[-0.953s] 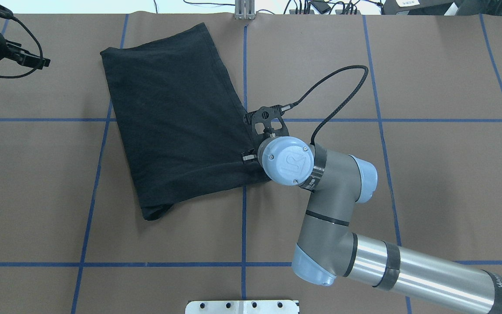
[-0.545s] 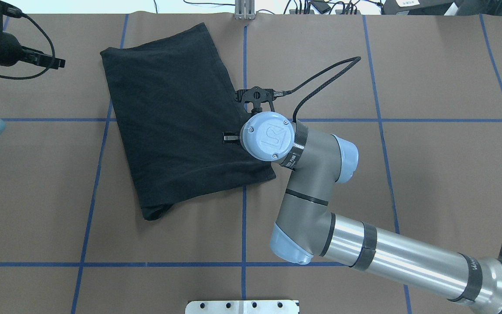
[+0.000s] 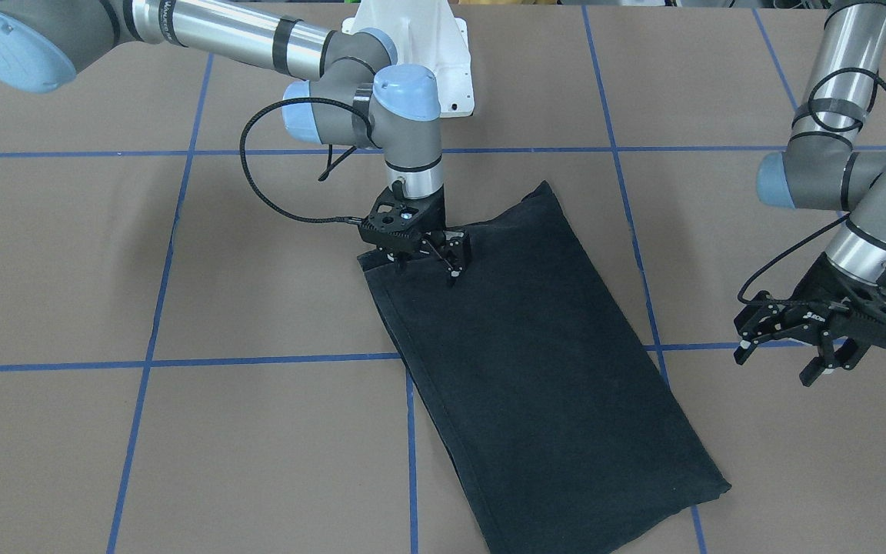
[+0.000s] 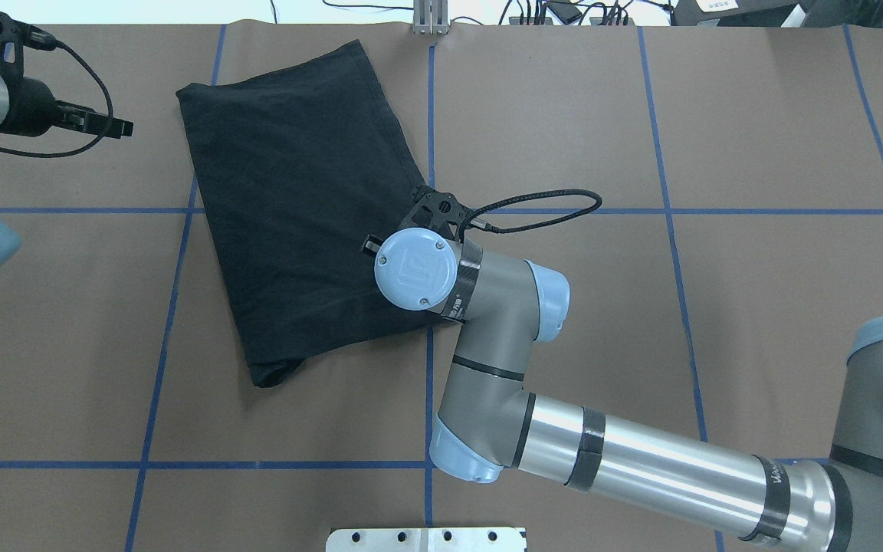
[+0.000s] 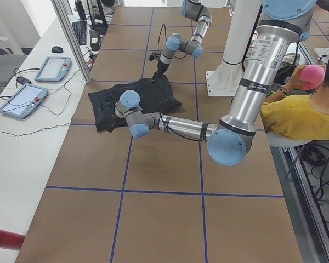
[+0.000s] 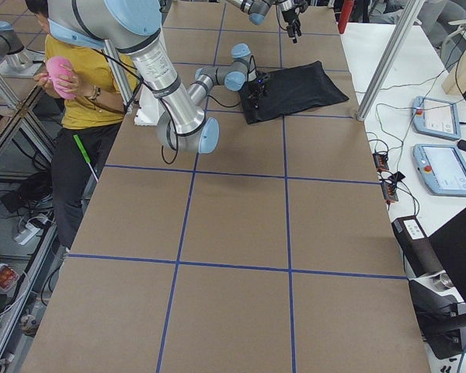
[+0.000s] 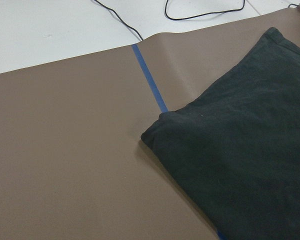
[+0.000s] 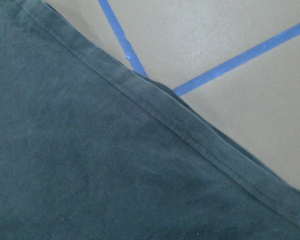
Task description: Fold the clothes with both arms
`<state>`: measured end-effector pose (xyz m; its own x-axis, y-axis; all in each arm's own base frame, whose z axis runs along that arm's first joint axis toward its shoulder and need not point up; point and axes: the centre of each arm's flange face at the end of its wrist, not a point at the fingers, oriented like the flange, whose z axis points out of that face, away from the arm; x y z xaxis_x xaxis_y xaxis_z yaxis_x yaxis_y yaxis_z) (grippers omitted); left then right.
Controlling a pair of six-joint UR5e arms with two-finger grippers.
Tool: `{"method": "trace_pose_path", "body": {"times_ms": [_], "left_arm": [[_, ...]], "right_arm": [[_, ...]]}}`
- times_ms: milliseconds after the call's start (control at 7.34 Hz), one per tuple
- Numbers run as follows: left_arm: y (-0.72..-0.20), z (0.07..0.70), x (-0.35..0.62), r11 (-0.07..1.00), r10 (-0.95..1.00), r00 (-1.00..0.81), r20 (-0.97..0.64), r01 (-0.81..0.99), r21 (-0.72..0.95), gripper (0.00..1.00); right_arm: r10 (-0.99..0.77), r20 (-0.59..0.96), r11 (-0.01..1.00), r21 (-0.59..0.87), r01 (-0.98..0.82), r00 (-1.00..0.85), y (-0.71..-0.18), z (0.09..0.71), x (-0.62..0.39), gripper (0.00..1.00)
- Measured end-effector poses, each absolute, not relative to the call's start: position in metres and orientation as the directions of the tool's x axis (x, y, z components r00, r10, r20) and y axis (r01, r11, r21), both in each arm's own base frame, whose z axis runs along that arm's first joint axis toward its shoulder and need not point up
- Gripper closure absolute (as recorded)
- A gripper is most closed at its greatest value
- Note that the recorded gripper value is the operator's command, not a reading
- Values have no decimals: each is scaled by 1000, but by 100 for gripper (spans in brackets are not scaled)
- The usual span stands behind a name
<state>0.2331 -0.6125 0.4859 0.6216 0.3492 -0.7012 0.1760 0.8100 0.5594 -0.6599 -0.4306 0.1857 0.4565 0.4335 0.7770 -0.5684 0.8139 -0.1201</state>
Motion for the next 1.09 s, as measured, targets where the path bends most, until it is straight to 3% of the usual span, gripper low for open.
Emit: {"method": "trace_pose_path", "body": {"times_ms": [272, 409, 545, 681, 817, 1089], "left_arm": [[-611, 488, 233, 811, 350, 622, -700, 173, 559, 0], [-611, 488, 233, 811, 350, 623, -700, 173, 560, 0], [-611, 489, 234, 811, 350, 624, -699, 173, 559, 0], [-611, 490, 235, 811, 349, 626, -698, 172, 560, 0], [-610, 491, 236, 811, 347, 629, -696, 172, 560, 0], [-610, 493, 238, 812, 346, 631, -694, 169, 559, 0]], "right_arm": [[436, 768, 813, -111, -572, 469, -428, 193, -670, 7], [424, 761, 819, -93, -566, 490, -430, 199, -673, 17], [412, 756, 827, -76, -557, 509, -431, 204, -675, 47], [406, 756, 830, -70, -553, 514, -431, 205, -676, 93], [406, 757, 830, -71, -553, 511, -431, 204, -677, 100], [412, 762, 826, -81, -558, 499, -431, 199, -678, 100]]}}
